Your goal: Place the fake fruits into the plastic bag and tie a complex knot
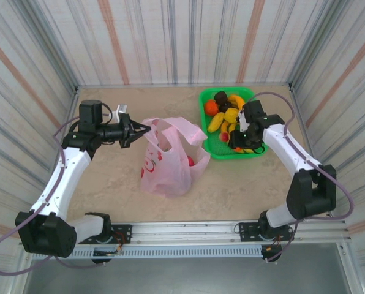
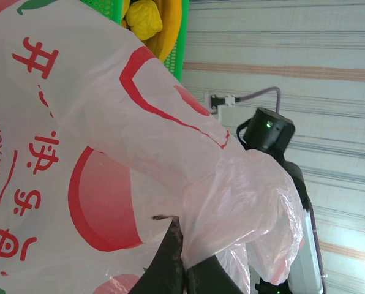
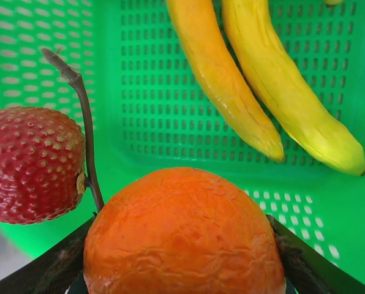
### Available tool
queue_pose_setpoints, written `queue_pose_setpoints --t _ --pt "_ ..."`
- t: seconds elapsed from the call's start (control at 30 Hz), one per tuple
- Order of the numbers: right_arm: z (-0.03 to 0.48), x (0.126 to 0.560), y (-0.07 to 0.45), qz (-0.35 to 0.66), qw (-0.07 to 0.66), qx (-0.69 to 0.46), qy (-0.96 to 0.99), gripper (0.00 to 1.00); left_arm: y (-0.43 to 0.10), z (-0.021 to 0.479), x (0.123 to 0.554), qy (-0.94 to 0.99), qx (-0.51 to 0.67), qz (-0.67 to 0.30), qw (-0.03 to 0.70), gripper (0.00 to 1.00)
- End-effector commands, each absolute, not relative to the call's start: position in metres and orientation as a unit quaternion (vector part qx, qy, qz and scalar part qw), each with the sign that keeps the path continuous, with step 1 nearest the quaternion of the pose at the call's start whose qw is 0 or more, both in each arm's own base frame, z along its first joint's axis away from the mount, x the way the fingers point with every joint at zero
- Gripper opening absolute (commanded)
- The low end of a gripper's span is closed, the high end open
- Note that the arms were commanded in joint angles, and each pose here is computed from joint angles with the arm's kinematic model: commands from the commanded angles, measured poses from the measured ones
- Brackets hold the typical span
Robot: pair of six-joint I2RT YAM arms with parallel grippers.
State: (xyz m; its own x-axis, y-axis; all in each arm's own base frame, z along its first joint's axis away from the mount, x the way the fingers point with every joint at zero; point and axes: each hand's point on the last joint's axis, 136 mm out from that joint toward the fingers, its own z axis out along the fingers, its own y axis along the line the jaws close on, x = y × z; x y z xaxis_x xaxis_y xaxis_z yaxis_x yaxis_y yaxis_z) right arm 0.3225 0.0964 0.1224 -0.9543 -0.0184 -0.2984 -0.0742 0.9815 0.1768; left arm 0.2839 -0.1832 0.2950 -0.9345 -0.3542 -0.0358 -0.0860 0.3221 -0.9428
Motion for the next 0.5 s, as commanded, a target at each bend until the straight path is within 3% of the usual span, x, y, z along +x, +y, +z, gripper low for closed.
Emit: queue_pose_setpoints --t 0.0,0.2,0.47 --pt "0.109 0.340 0.083 0.073 0.140 0.012 0.987 0.55 -0.182 0.304 0.281 0.800 -0.120 -0.572 0.135 0.00" --pt "0.086 0.350 0.066 0.074 0.129 0.052 0.987 0.57 -0.182 0.302 0.281 0.801 -0.121 -0.571 0.133 0.00" --pt "0.067 0.348 0.064 0.104 0.096 0.063 0.988 0.68 -0.182 0.301 0.281 0.801 -0.122 -0.570 0.132 0.00"
